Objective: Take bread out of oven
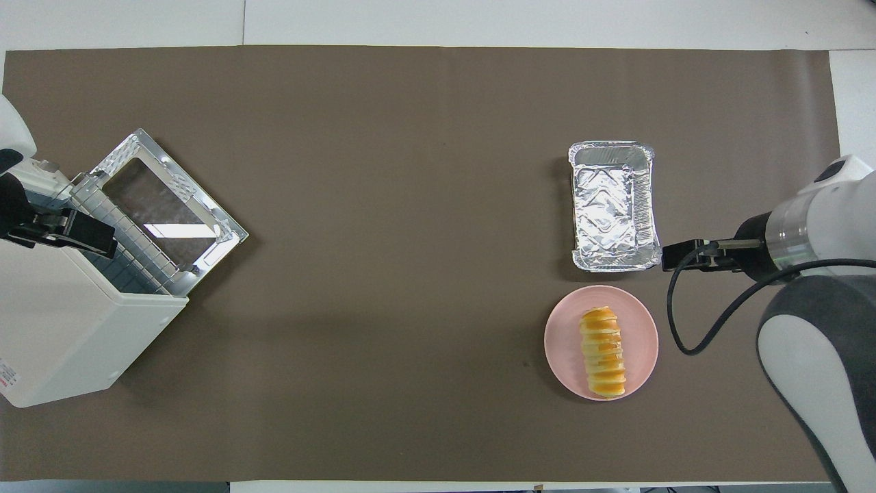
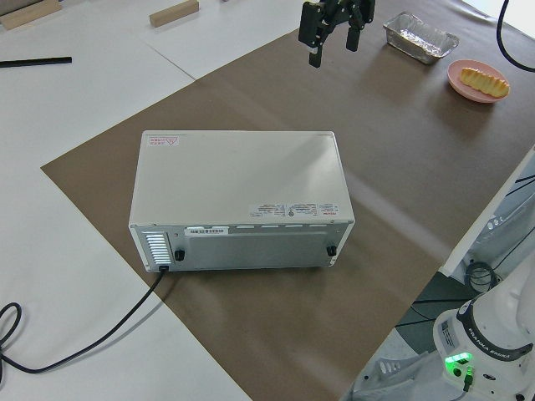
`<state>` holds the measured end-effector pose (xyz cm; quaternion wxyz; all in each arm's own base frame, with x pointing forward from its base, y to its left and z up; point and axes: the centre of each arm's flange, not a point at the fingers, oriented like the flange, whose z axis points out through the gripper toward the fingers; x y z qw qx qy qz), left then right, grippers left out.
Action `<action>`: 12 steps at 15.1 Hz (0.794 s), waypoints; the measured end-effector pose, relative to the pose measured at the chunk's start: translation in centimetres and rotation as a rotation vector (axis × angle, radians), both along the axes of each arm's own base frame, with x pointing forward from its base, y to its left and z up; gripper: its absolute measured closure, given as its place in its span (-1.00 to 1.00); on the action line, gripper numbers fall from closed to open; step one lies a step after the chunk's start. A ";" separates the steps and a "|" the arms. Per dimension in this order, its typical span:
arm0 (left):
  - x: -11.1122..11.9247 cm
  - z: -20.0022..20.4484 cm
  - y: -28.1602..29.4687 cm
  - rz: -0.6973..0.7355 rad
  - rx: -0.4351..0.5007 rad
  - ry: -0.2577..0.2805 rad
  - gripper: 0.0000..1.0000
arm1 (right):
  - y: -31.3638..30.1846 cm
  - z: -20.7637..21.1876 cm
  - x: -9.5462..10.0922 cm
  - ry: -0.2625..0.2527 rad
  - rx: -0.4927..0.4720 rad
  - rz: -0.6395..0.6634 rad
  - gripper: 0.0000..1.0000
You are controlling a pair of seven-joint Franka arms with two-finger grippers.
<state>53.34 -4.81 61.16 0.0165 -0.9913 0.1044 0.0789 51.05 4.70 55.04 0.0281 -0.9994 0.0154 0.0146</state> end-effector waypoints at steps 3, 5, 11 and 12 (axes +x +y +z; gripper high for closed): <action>0.0 0.0 0.0 0.000 0.000 0.000 -1.00 | -1.1 2.6 2.5 -0.025 -0.044 0.001 -1.00; 0.0 0.0 0.0 0.000 0.000 0.000 -1.00 | -1.6 2.8 3.5 -0.025 -0.056 -0.003 -1.00; 0.0 0.0 0.0 0.000 0.000 0.000 -1.00 | -4.0 2.3 3.8 -0.003 -0.056 -0.044 -1.00; 0.0 0.0 0.0 0.000 0.000 0.000 -1.00 | -4.2 2.3 3.8 -0.002 -0.056 -0.048 -1.00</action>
